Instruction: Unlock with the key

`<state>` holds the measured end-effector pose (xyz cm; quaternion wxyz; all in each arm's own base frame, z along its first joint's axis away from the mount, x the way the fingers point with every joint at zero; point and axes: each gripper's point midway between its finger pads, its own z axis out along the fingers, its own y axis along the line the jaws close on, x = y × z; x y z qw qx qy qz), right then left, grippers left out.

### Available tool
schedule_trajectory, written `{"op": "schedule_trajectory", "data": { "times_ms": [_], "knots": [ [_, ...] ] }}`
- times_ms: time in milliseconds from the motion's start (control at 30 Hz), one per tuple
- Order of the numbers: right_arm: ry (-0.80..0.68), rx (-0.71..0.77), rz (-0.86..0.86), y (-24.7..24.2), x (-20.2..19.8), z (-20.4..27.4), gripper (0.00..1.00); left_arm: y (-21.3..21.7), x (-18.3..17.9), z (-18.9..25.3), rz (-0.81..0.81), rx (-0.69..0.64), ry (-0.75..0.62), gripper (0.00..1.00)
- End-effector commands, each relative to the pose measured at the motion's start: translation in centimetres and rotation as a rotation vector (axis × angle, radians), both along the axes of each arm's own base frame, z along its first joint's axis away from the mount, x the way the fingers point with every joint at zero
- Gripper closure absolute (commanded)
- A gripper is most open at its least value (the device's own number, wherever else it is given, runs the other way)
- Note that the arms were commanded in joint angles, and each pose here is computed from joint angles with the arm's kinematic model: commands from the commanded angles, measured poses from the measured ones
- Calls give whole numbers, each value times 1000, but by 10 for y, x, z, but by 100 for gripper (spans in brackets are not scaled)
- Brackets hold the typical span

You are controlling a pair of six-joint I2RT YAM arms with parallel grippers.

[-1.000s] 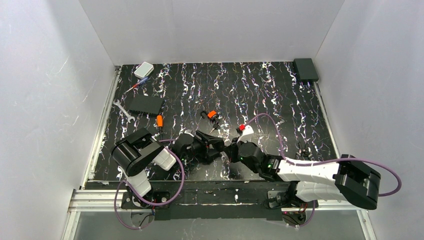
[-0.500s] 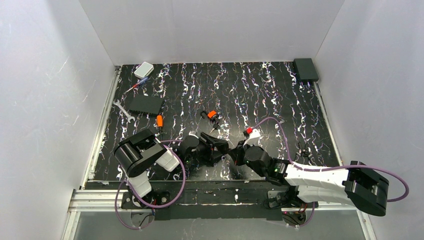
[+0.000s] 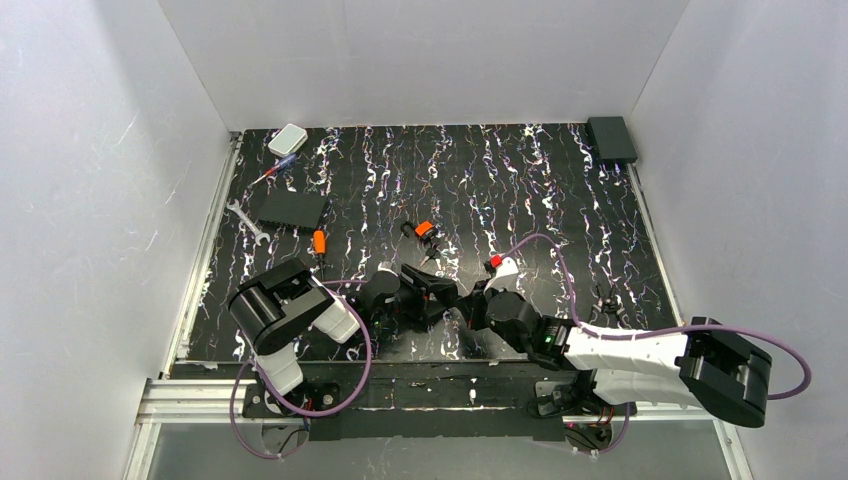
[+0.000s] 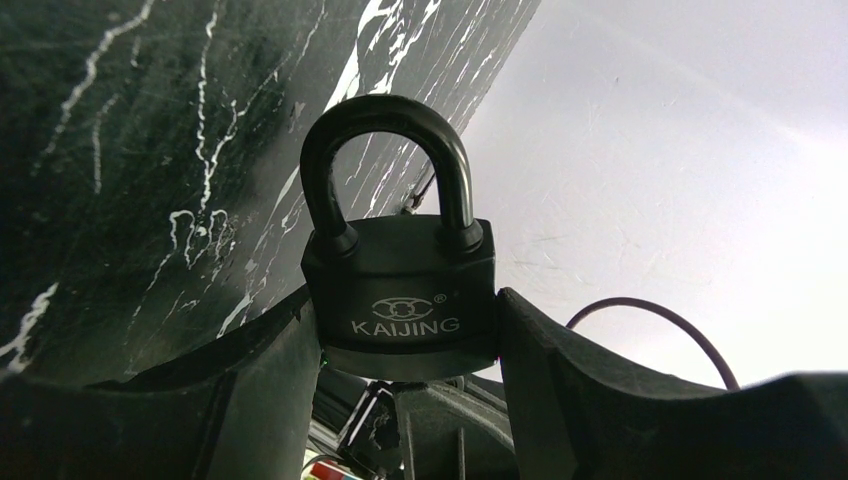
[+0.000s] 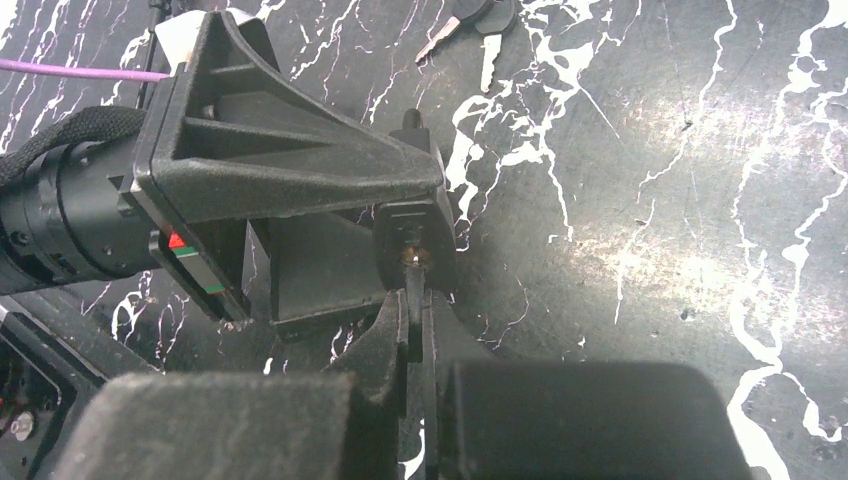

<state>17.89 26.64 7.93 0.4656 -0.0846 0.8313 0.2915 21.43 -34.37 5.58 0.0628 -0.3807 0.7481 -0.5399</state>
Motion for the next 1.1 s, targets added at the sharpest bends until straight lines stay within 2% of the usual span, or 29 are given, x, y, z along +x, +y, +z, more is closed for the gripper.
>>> {"op": "schedule_trajectory", "data": {
  "times_ms": [0,533,867,933,1067],
  "knots": [
    [14,46,3,10,1,1,99,-28,-29,20,-160,-78,-3,100],
    [2,58,-19,18,9,-1,99,-35,-35,25,-186,-87,-9,100],
    [-65,4,61,27,10,7,99,-38,-37,28,-187,-93,-13,100],
    [-63,-31,79,27,9,8,91,-37,-36,28,-179,-89,-11,100],
    [-69,-76,115,23,4,15,56,-29,-28,21,-116,-67,-8,100]
  ]
}}
